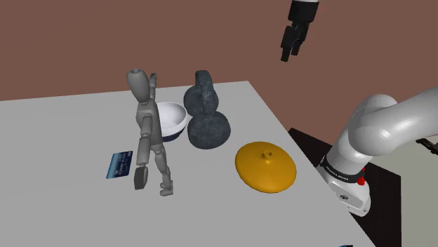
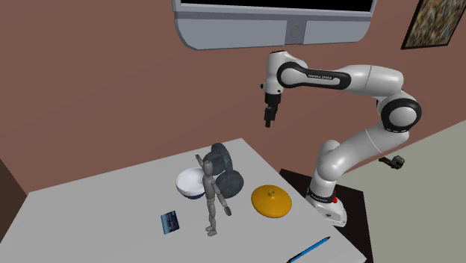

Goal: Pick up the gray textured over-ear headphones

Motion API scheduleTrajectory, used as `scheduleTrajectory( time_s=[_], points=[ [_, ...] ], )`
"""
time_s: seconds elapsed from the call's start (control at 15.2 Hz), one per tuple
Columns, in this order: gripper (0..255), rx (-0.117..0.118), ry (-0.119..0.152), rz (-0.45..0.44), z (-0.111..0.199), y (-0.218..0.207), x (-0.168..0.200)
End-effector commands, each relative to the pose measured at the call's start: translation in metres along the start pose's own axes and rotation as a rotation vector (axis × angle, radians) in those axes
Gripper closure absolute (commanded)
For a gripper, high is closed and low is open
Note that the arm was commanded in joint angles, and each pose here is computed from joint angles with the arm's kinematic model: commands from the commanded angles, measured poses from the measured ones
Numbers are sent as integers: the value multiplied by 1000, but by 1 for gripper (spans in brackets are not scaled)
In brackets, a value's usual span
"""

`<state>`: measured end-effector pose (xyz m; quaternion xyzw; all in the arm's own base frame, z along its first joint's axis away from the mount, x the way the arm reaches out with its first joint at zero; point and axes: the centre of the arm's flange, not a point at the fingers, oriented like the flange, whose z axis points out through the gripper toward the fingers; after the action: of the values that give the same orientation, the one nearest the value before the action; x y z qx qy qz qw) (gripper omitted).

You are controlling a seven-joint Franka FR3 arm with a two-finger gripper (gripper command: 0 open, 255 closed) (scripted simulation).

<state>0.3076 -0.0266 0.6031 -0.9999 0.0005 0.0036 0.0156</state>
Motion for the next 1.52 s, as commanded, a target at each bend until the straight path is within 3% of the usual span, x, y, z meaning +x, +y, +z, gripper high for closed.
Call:
scheduleTrajectory(
  time_s=[0.0,0.73,1.45],
  points=[
    [0,0,0,0,0,0,0],
    [0,-21,-8,262,-18,-144,32],
    [0,-43,-16,523,-32,-274,100]
  ],
)
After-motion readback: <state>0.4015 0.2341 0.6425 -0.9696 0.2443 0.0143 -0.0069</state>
